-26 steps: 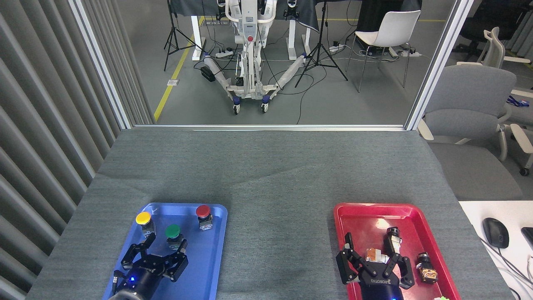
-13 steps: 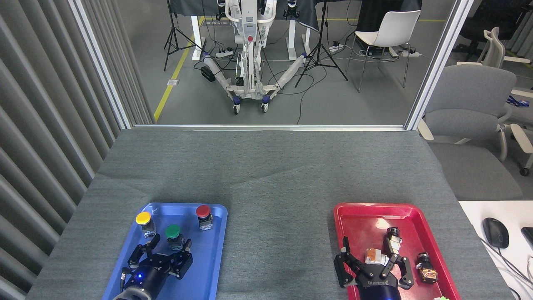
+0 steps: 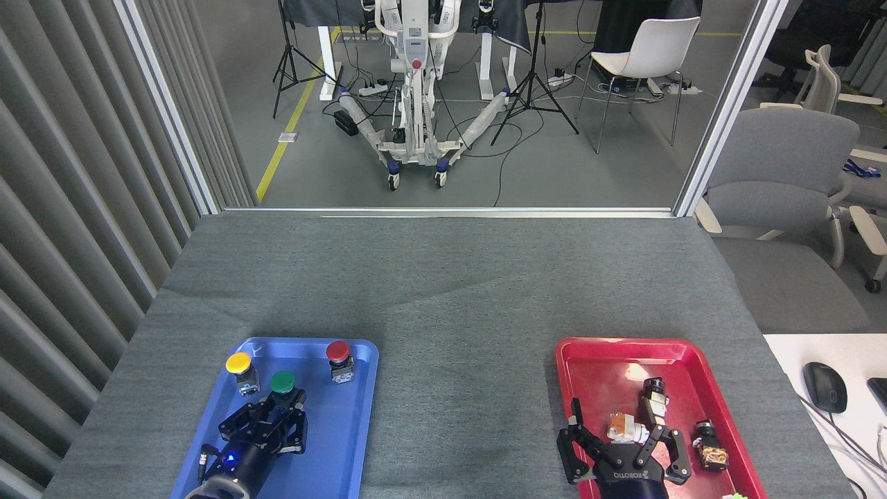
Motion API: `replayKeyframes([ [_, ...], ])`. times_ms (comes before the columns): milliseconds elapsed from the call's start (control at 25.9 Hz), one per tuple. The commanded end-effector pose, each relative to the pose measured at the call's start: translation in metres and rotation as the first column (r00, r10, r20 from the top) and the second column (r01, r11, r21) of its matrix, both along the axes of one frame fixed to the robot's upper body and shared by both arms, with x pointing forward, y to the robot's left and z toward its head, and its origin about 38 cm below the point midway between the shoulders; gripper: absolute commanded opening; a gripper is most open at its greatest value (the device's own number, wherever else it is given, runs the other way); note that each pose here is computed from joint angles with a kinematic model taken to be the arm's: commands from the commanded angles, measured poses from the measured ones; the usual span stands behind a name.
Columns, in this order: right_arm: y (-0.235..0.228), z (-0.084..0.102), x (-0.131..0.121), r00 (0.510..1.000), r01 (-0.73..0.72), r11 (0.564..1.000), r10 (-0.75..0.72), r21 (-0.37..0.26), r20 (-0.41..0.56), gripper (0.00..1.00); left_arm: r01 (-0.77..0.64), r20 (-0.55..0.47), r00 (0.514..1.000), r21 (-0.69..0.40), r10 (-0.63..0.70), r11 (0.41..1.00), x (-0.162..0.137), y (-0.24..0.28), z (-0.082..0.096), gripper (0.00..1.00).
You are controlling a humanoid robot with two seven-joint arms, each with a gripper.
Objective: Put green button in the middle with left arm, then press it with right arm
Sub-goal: 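Carry the green button off the tray to the table middle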
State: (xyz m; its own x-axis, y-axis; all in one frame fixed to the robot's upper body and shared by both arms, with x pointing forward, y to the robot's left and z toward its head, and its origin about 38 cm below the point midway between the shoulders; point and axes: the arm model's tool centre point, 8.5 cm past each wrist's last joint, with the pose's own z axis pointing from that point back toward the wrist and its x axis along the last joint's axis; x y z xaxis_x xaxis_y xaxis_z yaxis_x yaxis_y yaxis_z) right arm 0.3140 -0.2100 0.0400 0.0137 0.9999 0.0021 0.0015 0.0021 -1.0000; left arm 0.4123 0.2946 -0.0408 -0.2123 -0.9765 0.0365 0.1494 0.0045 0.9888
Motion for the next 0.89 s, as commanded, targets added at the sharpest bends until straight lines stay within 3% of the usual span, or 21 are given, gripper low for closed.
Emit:
replayKeyframes([
  [0, -0.001, -0.001, -0.001, 1.0, -0.006, 1.0, 0.006, 0.004, 0.003, 0.99, 0.027, 0.006, 1.0, 0.004, -0.027, 1.0, -0.001, 0.008, 0.003, 0.13],
  [77, -0.002, -0.001, -0.002, 1.0, -0.003, 1.0, 0.003, 0.004, 0.002, 0.99, 0.083, 0.052, 0.995, -0.01, -0.082, 0.997, 0.002, 0.005, 0.018, 0.06],
  [193, -0.009, -0.002, -0.001, 1.0, 0.0, 1.0, 0.0, -0.003, -0.001, 0.99, 0.18, 0.194, 0.964, 0.026, -0.182, 0.983, -0.007, 0.002, 0.058, 0.01],
  [270, -0.007, -0.001, -0.001, 1.0, -0.004, 1.0, 0.004, 0.002, 0.003, 0.99, 0.229, 0.268, 0.933, 0.079, -0.242, 0.97, -0.011, 0.002, 0.089, 0.0],
  [347, -0.008, -0.001, -0.001, 1.0, -0.005, 1.0, 0.005, 0.0, 0.001, 0.99, 0.348, 0.293, 0.887, 0.086, -0.358, 0.934, -0.016, -0.025, 0.101, 0.0],
  [541, -0.01, -0.001, -0.001, 1.0, -0.004, 1.0, 0.004, 0.012, 0.0, 0.99, 0.552, 0.273, 0.799, 0.019, -0.536, 0.833, -0.016, -0.132, 0.089, 0.0],
  [695, -0.015, -0.003, -0.002, 1.0, -0.011, 1.0, 0.011, -0.005, -0.007, 0.99, 0.597, 0.221, 0.786, -0.027, -0.577, 0.802, -0.005, -0.186, 0.08, 0.0],
  [849, -0.013, -0.004, -0.003, 0.999, -0.038, 0.999, 0.038, 0.0, -0.01, 0.99, 0.613, 0.117, 0.786, -0.025, -0.607, 0.79, 0.005, -0.205, 0.064, 0.0],
])
